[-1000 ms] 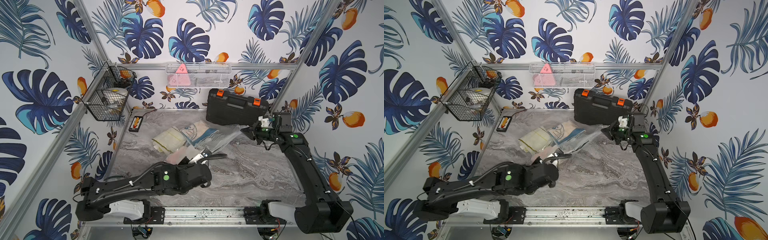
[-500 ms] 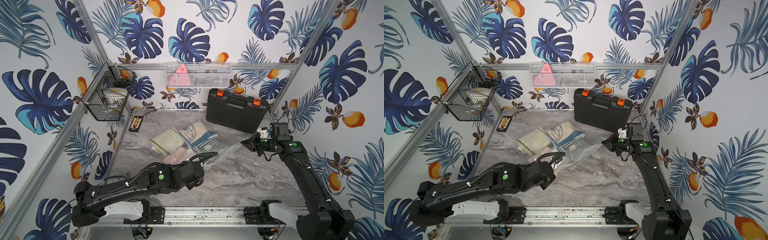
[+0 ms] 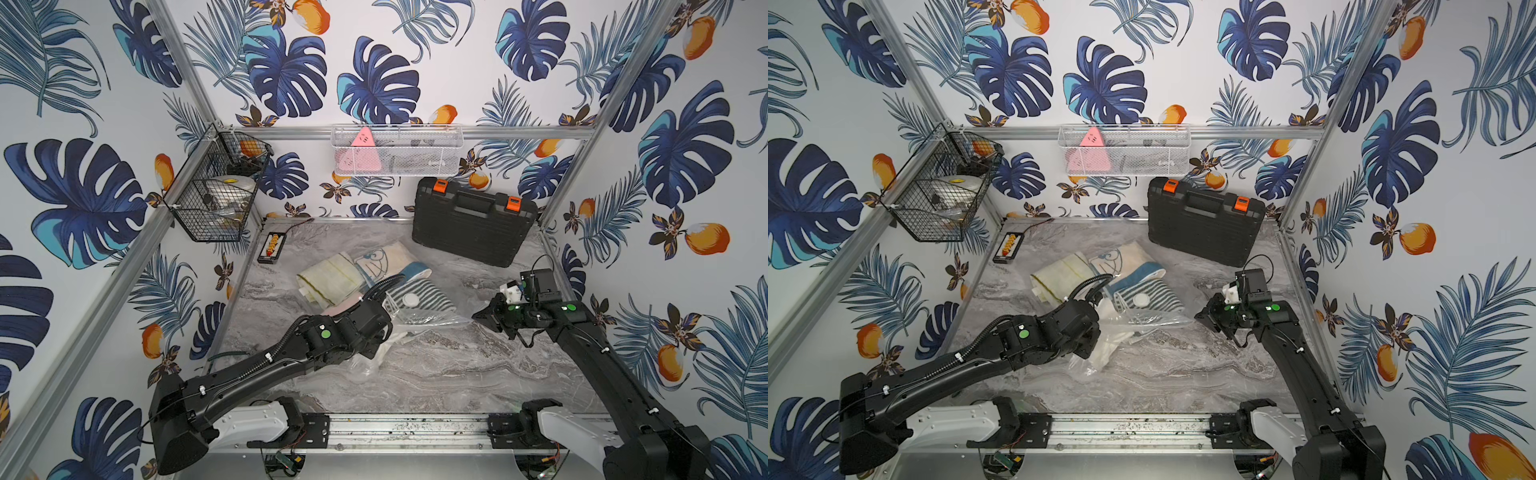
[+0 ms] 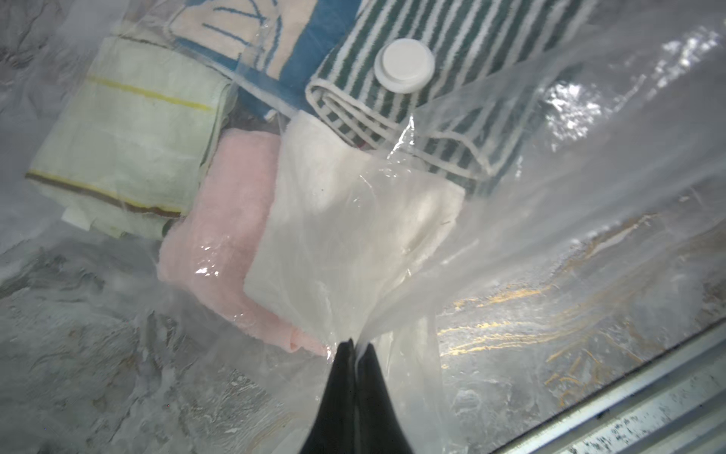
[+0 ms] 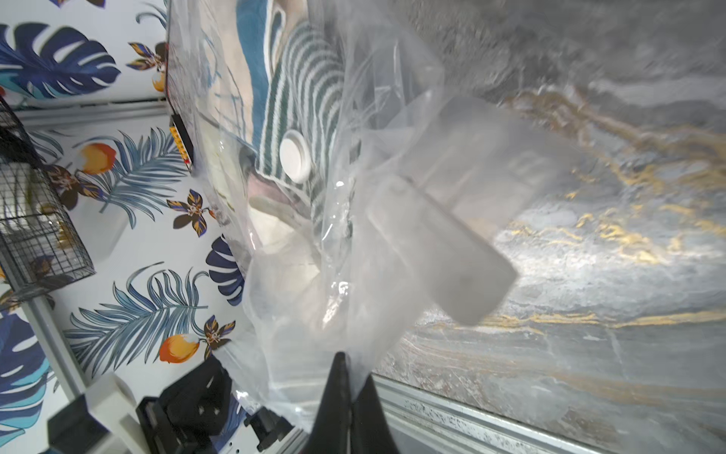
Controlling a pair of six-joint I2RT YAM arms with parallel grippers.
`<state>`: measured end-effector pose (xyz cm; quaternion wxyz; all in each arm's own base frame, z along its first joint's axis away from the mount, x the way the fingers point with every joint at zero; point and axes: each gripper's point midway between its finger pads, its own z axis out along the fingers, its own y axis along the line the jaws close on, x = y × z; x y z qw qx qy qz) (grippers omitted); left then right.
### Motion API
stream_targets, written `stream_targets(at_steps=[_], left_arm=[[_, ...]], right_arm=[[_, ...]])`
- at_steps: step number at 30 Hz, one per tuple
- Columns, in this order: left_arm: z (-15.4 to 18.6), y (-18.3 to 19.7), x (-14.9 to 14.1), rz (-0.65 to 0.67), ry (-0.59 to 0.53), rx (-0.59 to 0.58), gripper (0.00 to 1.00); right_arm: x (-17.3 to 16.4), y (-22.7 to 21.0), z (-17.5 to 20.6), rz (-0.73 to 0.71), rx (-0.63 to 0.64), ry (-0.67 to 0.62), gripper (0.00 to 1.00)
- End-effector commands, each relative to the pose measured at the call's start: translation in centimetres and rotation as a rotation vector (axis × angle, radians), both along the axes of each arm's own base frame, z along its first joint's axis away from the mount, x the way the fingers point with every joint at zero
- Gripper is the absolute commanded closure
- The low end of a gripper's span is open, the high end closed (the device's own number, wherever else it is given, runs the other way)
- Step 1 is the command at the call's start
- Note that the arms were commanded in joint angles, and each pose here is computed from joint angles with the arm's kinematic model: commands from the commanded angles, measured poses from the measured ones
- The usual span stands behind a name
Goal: Place the folded towel into the vacuum bag
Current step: Close the vacuum bag at the center of the board.
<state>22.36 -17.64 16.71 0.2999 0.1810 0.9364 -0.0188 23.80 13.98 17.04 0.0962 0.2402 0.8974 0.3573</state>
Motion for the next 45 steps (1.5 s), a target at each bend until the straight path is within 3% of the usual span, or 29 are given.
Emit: stream_targets(at_steps=[1, 3, 5, 10, 13, 19, 25, 28, 34, 38, 40, 44, 45], left_arm=[[-0.5, 2.0, -0.5, 0.021, 0.057, 0.078, 1.00], [0.2, 1.2, -0.9, -0.012, 0.073, 0.035, 0.99], [1.0, 0.6, -1.7, -0.040, 0.096, -0.020, 0.90], [3.6, -1.3, -3.3, -0.140, 0.128, -0.129, 0.56], [6.6, -4.6, -4.1, -0.270, 0.071, -0.183, 0.41], [9.8, -13.1, -4.0, -0.538, -0.141, -0.060, 0.30], [8.8, -16.5, -0.9, -0.575, -0.267, 0.072, 0.24], [7.6, -17.2, -0.7, -0.591, -0.253, 0.097, 0.24], [4.5, -16.3, 0.7, -0.545, -0.290, 0.230, 0.30], [3.8, -16.0, 1.1, -0.537, -0.327, 0.240, 0.39], [3.7, -15.9, 1.4, -0.530, -0.347, 0.246, 0.50], [4.1, -15.6, 1.9, -0.520, -0.386, 0.242, 0.95], [4.2, -15.4, 2.0, -0.524, -0.379, 0.229, 1.00]], right_arm=[[0.8, 1.2, 0.3, -0.025, -0.004, -0.027, 1.00], [1.4, 1.7, 0.5, -0.025, 0.006, -0.028, 1.00], [2.2, 2.0, 1.1, -0.032, 0.016, -0.040, 1.00], [3.1, 2.2, 2.9, -0.021, 0.010, -0.072, 1.00], [3.2, 2.2, 3.5, -0.022, 0.013, -0.082, 1.00], [3.0, 2.4, 5.1, -0.021, 0.032, -0.097, 1.00], [3.2, 2.0, 6.8, -0.035, 0.030, -0.129, 1.00], [3.4, 1.9, 6.9, -0.037, 0.042, -0.128, 1.00], [4.0, 2.1, 7.7, -0.032, 0.061, -0.140, 1.00], [4.5, 2.4, 7.6, -0.022, 0.070, -0.138, 1.00], [4.6, 2.5, 7.6, -0.018, 0.079, -0.137, 1.00], [4.9, 2.9, 7.7, 0.004, 0.090, -0.147, 1.00], [5.3, 3.0, 8.7, 0.024, 0.099, -0.185, 0.95]])
